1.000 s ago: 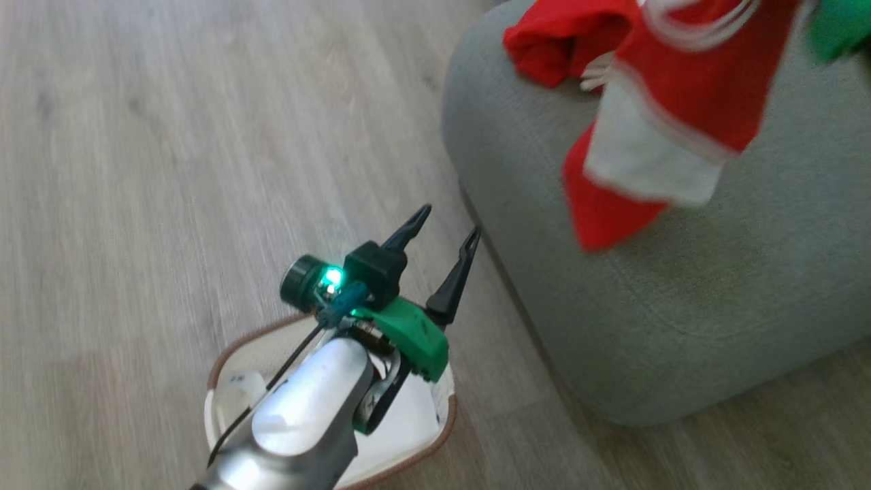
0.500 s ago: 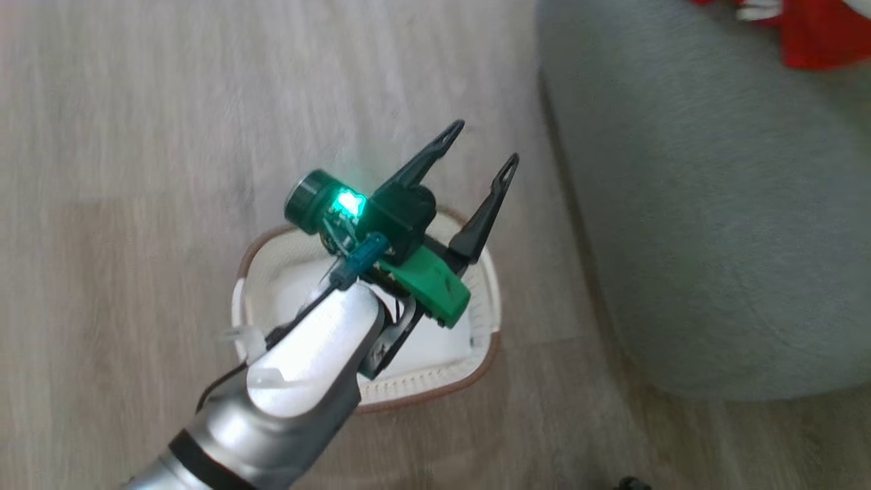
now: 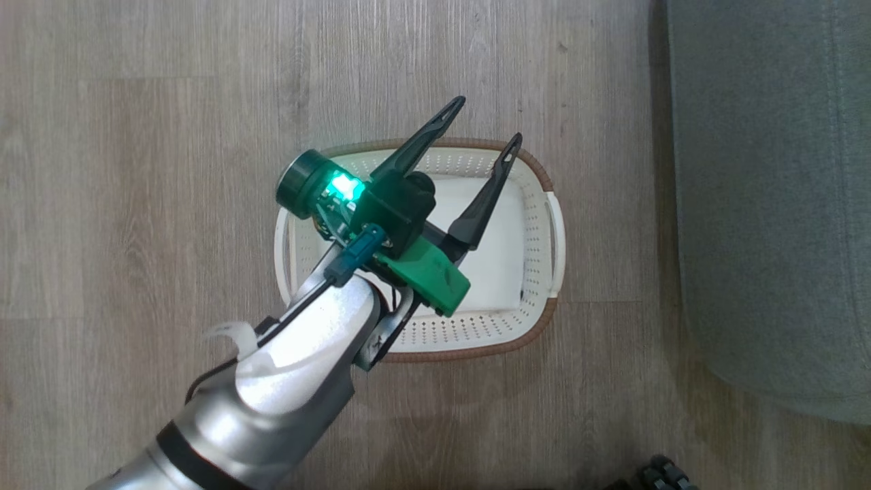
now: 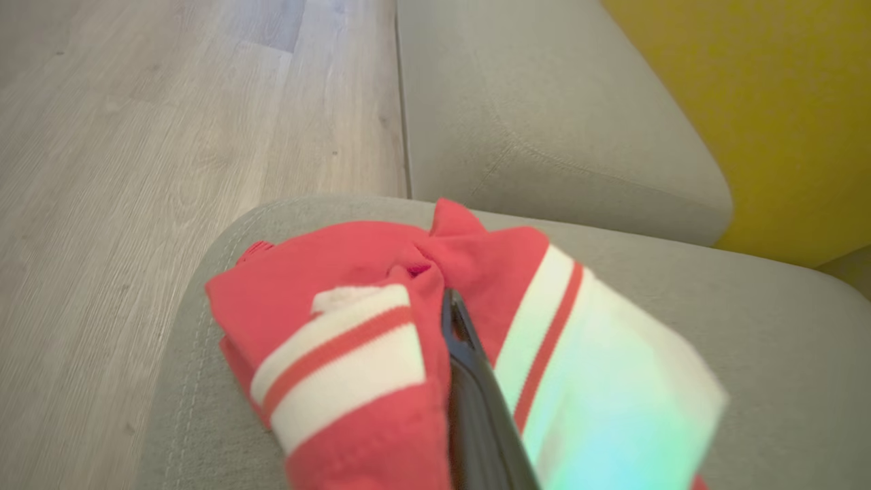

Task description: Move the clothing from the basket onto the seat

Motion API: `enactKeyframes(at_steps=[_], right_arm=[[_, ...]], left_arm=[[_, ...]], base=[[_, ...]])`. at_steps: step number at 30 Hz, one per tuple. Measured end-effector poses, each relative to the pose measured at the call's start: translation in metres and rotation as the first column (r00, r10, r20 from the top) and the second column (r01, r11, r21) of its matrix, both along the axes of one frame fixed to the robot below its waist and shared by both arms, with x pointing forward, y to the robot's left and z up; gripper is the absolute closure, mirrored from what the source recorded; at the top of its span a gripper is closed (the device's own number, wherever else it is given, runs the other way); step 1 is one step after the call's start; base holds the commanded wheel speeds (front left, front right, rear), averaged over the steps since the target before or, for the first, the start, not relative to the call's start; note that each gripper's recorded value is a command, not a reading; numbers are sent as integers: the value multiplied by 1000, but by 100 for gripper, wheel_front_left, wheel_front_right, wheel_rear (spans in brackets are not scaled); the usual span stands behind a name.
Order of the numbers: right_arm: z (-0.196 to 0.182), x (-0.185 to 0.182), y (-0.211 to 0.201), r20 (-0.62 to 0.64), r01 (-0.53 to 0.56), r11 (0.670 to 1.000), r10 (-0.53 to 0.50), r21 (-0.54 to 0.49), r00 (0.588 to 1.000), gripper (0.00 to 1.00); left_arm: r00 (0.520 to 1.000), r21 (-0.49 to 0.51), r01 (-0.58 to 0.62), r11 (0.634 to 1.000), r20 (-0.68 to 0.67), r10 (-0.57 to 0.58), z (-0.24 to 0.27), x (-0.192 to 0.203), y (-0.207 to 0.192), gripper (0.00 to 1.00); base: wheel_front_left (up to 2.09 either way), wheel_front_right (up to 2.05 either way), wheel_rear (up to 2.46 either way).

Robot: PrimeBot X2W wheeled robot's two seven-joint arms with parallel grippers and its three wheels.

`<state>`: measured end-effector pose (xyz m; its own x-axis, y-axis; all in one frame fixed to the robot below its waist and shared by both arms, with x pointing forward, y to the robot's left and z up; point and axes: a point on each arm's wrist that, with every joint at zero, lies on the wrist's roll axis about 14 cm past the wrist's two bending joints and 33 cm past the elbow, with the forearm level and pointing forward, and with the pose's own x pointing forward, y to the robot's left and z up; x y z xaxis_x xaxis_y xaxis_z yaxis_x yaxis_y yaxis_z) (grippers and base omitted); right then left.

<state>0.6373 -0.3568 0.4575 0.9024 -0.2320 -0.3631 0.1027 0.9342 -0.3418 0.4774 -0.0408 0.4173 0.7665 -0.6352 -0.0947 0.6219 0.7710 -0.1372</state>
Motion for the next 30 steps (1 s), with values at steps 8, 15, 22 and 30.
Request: enactKeyframes(at_steps=[8, 15, 22, 30], right_arm=[[-6, -11, -5, -6, 10, 1000, -10, 21, 1000, 15], [8, -29, -12, 12, 6, 1000, -6, 17, 1000, 0], [5, -67, -6, 3, -39, 999, 39, 27, 999, 0], [15, -117, -5, 25, -69, 996, 67, 61, 997, 0]], left_arm=[[1000, 12, 5, 1000, 3, -5, -2, 1, -1, 0], [999, 7, 30, 1000, 21, -30, 6, 1, -13, 0], [999, -4, 36, 999, 16, -35, 12, -5, -18, 0], [999, -15, 27, 1000, 36, -27, 32, -16, -19, 0]], base=[[0, 0, 0], [0, 0, 0], [0, 0, 0], [0, 0, 0]])
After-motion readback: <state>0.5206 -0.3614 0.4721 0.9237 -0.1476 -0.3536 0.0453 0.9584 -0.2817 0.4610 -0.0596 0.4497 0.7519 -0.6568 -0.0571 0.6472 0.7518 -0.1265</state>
